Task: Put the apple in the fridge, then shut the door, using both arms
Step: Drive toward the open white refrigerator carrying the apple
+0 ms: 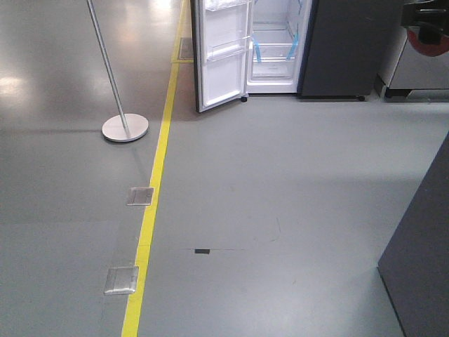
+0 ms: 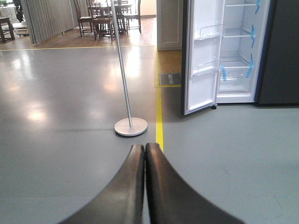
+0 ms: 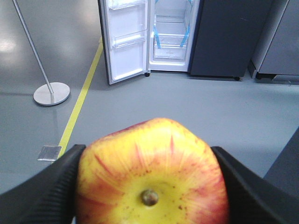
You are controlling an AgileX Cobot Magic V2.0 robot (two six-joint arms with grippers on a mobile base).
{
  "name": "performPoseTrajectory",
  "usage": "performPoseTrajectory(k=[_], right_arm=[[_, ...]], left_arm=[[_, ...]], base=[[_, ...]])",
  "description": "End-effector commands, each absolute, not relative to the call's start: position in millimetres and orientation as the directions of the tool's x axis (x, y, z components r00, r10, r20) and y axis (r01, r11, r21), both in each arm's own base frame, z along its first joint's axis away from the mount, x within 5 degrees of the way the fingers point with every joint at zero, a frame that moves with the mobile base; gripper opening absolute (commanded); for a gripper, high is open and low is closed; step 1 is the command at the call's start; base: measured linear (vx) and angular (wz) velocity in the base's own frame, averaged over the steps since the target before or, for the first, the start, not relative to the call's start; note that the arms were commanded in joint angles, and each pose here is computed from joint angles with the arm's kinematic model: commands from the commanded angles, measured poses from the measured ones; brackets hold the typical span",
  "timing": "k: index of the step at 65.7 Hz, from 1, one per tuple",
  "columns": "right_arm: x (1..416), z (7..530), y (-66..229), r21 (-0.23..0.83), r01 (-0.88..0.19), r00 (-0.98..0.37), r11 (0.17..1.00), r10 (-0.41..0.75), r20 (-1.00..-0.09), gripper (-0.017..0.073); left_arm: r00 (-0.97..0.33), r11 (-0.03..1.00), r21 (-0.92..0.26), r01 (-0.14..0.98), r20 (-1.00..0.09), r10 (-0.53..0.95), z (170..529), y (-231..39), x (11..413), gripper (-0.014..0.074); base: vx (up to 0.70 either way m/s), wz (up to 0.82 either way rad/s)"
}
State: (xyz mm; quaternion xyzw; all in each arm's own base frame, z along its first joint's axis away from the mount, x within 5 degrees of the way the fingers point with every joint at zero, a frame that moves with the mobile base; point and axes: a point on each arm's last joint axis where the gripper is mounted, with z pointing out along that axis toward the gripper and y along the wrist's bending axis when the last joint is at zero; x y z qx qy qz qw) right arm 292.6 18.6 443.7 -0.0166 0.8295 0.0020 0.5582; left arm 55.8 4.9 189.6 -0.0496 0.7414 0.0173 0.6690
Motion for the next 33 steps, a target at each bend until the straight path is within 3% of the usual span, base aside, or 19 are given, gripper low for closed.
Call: performPoseTrajectory(k=[1, 33], right_arm=[[283.5, 468.8, 18.1, -0.024, -0.035, -0.243, 0.999, -0.032, -0.97, 0.0164], [283.5, 468.8, 18.1, -0.024, -0.035, -0.243, 0.999, -0.032, -0.97, 0.0164]], left_arm=[[0.002, 0.994, -0.049, -0.093, -0.999, -0.049, 202.8, 4.9, 54.5, -0.0006], [0.002, 0.994, -0.049, -0.093, -0.999, -0.049, 202.8, 4.9, 54.5, -0.0006]], base=[[0.18, 0.01], [0.18, 0.01]])
